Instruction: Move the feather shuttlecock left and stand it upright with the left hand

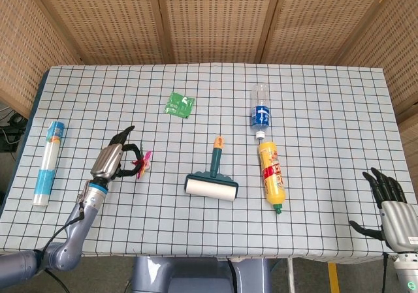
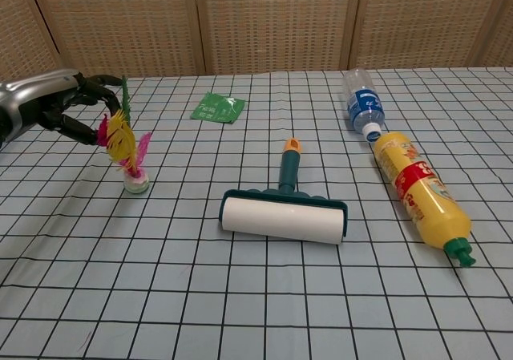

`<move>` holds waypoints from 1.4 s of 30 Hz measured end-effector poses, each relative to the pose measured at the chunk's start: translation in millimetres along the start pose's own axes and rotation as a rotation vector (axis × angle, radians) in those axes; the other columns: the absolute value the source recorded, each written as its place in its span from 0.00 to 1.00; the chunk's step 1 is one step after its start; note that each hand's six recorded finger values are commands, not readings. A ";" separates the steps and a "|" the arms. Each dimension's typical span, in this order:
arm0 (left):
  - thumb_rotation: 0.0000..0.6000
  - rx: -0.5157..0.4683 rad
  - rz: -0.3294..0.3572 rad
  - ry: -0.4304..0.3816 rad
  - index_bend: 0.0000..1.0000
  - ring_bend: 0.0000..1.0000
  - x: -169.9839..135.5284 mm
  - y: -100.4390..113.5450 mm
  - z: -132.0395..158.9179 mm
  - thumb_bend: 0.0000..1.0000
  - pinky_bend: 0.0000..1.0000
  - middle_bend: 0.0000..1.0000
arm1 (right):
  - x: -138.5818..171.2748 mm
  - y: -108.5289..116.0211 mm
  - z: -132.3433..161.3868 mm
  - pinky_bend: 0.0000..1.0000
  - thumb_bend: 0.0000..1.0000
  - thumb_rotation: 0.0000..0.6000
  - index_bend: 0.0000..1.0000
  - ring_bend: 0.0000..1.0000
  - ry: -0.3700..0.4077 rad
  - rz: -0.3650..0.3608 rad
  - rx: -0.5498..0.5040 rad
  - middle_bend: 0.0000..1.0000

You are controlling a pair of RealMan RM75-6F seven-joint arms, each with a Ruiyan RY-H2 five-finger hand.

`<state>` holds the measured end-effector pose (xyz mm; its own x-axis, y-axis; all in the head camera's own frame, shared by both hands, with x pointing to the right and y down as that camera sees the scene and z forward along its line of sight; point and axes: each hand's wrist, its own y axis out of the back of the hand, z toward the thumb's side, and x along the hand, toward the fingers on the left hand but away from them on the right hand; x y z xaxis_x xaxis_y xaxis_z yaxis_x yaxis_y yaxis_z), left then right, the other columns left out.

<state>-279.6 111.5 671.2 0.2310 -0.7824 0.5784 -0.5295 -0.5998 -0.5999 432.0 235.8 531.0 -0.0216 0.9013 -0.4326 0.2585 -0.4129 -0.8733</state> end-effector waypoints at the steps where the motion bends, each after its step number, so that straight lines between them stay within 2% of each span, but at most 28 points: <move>1: 1.00 -0.011 -0.002 0.001 0.64 0.00 -0.1 0.1 -0.7 0.45 0.00 0.00 | 0.0 0.0 0.0 0.01 0.07 1.00 0.00 0.00 0.000 0.000 0.000 0.00; 3: 1.00 -0.028 -0.003 0.006 0.55 0.00 -0.7 1.1 -3.7 0.28 0.00 0.00 | 0.2 0.1 0.3 0.01 0.07 1.00 0.00 0.00 0.001 -0.001 0.001 0.00; 6: 1.00 -0.030 0.003 0.004 0.37 0.00 -2.1 4.1 -6.4 0.12 0.00 0.00 | 0.3 0.1 0.0 0.01 0.07 1.00 0.00 0.00 0.000 -0.001 0.001 0.00; 9: 1.00 -0.032 0.013 0.003 0.22 0.00 -3.8 10.1 -9.7 0.06 0.00 0.00 | 0.3 -0.2 0.5 0.01 0.07 1.00 0.00 0.00 0.001 -0.001 0.002 0.00; 12: 1.00 -0.037 0.020 0.007 0.13 0.00 -5.3 16.7 -13.8 0.06 0.00 0.00 | 0.4 -0.2 1.0 0.01 0.07 1.00 0.00 0.00 0.003 -0.001 0.003 0.00; 19: 1.00 -0.074 0.055 0.002 0.10 0.00 -13.0 34.8 -17.8 0.06 0.00 0.00 | 0.7 -0.3 1.7 0.01 0.07 1.00 0.00 0.00 0.006 0.000 0.004 0.00; 25: 1.00 -0.003 0.152 -0.047 0.12 0.00 -27.8 58.2 -15.3 0.09 0.00 0.00 | 0.8 -2.2 2.8 0.01 0.07 1.00 0.00 0.00 0.010 0.004 0.008 0.00; 30: 1.00 0.188 0.285 -0.119 0.12 0.00 -56.9 78.6 -11.3 0.09 0.00 0.00 | 1.4 -1.9 4.9 0.01 0.07 1.00 0.00 0.00 0.017 0.000 0.017 0.00; 33: 1.00 0.314 0.336 -0.120 0.11 0.00 -81.3 83.3 -15.1 0.09 0.00 0.00 | 2.3 -2.2 6.1 0.01 0.07 1.00 0.00 0.00 0.020 0.000 0.022 0.00; 38: 1.00 0.501 0.322 -0.034 0.11 0.00 -119.8 77.9 -34.0 0.10 0.00 0.00 | 3.7 -3.2 10.0 0.01 0.07 1.00 0.00 0.00 0.031 0.000 0.035 0.00; 42: 1.00 0.585 0.270 0.057 0.10 0.00 -155.1 69.8 -51.5 0.11 0.00 0.00 | 3.7 -3.4 12.8 0.01 0.07 1.00 0.00 0.00 0.038 -0.002 0.037 0.00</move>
<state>-394.4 199.6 568.1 0.0997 -0.9179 0.3842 -0.0268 -0.3885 -0.9211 418.7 238.8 529.5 0.0149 0.9060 -0.4230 0.2228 -0.4154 -0.8819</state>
